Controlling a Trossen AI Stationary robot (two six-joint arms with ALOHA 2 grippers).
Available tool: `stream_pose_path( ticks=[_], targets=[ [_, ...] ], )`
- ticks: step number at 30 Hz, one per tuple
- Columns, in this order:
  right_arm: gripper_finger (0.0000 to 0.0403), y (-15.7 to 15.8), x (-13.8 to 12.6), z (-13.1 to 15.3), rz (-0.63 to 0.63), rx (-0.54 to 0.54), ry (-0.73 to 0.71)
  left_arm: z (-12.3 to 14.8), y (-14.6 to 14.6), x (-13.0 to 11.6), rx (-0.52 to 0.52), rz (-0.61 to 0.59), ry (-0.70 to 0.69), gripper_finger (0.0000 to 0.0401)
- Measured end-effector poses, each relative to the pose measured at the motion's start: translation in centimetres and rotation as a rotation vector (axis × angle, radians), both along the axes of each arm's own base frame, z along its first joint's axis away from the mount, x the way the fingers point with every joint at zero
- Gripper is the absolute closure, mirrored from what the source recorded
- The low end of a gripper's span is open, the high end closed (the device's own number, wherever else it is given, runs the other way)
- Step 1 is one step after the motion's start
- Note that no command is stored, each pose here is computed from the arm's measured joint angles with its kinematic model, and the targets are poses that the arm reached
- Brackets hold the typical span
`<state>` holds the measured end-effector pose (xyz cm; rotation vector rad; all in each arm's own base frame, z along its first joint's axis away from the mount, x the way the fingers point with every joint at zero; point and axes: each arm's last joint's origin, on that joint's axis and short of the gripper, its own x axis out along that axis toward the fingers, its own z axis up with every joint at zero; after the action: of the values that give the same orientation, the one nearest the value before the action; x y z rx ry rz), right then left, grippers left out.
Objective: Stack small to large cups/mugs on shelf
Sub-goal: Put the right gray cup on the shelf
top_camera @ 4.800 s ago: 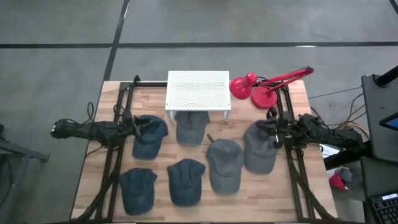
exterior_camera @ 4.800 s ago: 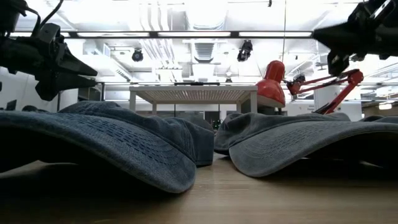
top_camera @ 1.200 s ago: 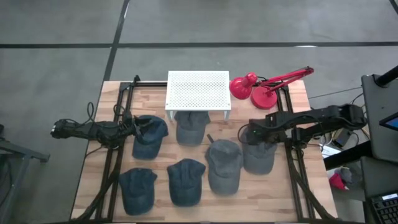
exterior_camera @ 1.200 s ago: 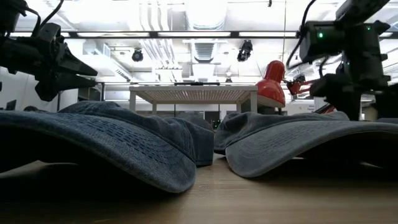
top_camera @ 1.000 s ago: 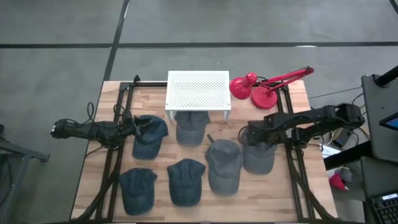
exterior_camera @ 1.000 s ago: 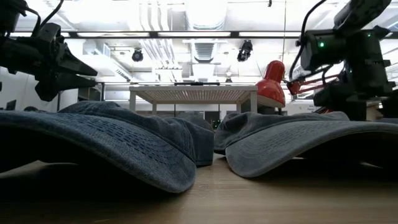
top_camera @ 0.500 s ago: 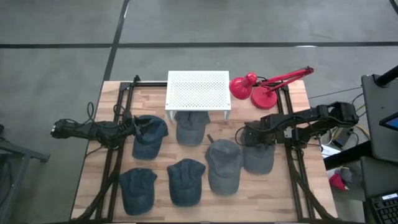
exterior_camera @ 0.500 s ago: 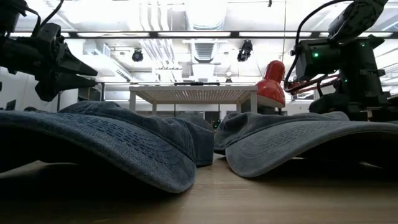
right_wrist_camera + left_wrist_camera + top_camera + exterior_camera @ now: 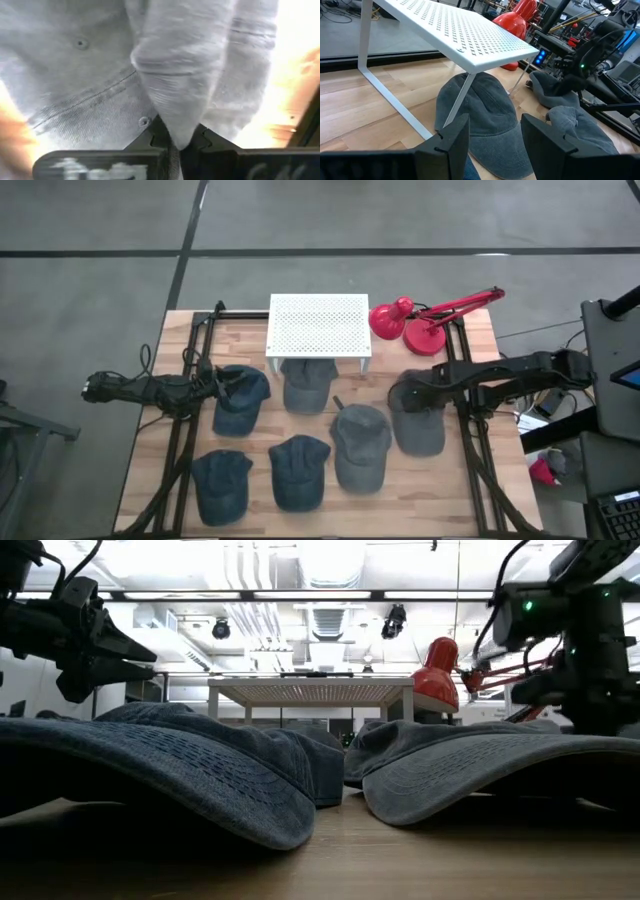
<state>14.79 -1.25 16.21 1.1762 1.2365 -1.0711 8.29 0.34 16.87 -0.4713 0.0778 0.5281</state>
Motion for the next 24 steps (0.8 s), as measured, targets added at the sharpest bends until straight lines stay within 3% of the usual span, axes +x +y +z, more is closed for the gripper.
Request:
stream_pose_path(
  ticks=[7, 14, 24],
  targets=[
    [0.0389, 0.0, -0.4, 3.6, 0.017, -0.034, -0.168, 0.0, 0.0, 0.0, 0.000, 0.000, 0.000, 0.0220],
    [0.0389, -0.1, -1.0, 8.8, 0.073, -0.116, -0.240, 0.0, 0.0, 0.0, 0.000, 0.000, 0.000, 0.0220],
    [0.0390, -0.3, 0.6, 16.5, 0.372, -0.293, -0.569, 0.0, 0.0, 0.0, 0.000, 0.000, 0.000, 0.0219]
  ],
)
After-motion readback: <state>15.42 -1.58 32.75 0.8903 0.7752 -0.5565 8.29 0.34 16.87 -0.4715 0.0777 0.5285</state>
